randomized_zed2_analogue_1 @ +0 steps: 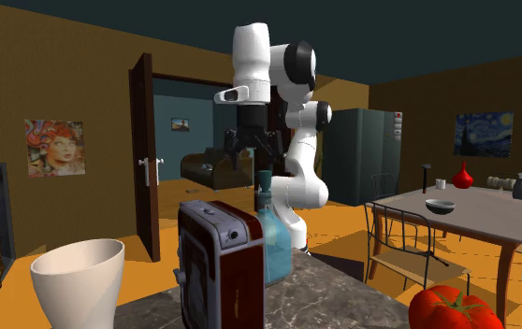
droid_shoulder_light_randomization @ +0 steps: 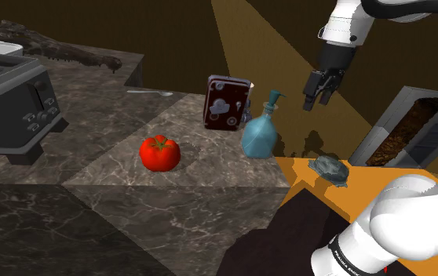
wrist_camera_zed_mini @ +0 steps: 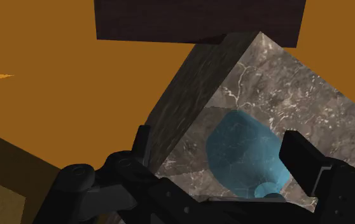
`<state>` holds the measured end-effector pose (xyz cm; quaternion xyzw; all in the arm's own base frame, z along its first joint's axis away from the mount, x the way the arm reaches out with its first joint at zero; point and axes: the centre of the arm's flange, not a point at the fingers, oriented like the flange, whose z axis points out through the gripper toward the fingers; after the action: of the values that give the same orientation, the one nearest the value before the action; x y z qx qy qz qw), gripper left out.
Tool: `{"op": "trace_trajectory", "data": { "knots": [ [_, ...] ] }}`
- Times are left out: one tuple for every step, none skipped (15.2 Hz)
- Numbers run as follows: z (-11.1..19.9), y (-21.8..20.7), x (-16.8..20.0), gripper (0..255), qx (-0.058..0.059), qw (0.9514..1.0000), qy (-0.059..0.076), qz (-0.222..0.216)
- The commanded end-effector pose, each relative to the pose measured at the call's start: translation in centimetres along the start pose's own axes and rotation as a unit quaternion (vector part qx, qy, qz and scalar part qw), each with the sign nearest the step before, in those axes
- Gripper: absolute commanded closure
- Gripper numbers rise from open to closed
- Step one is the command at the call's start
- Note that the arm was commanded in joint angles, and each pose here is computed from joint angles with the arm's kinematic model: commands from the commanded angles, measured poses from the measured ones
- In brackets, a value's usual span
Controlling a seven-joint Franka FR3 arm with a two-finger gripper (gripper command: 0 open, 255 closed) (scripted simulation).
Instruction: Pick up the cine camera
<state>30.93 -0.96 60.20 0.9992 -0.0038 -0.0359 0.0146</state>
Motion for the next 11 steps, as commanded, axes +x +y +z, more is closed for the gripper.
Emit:
{"op": "trace_trajectory", "data": {
  "knots": [
    [0.0, 0.0, 0.0, 0, 0.000, 1.0000, 0.000, 0.000],
    [0.5, 0.8, 0.8, 0, 0.006, 0.9996, 0.009, -0.025],
    [0.9, 1.6, 1.7, 0, 0.012, 0.9985, 0.017, -0.051],
    [1.4, 2.3, 2.6, 0, 0.018, 0.9966, 0.026, -0.076],
    [1.9, 2.9, 3.5, 0, 0.024, 0.9940, 0.035, -0.101],
    [2.3, 3.5, 4.5, 0, 0.030, 0.9906, 0.043, -0.126],
    [2.8, 4.1, 5.5, 0, 0.035, 0.9865, 0.052, -0.151],
    [3.2, 4.6, 6.5, 0, 0.041, 0.9816, 0.060, -0.176],
    [3.6, 5.0, 7.6, 0, 0.047, 0.9760, 0.069, -0.201],
    [4.0, 5.4, 8.7, 0, 0.053, 0.9697, 0.077, -0.226],
    [4.4, 5.7, 9.9, 0, 0.058, 0.9626, 0.086, -0.250]
  ]
}}
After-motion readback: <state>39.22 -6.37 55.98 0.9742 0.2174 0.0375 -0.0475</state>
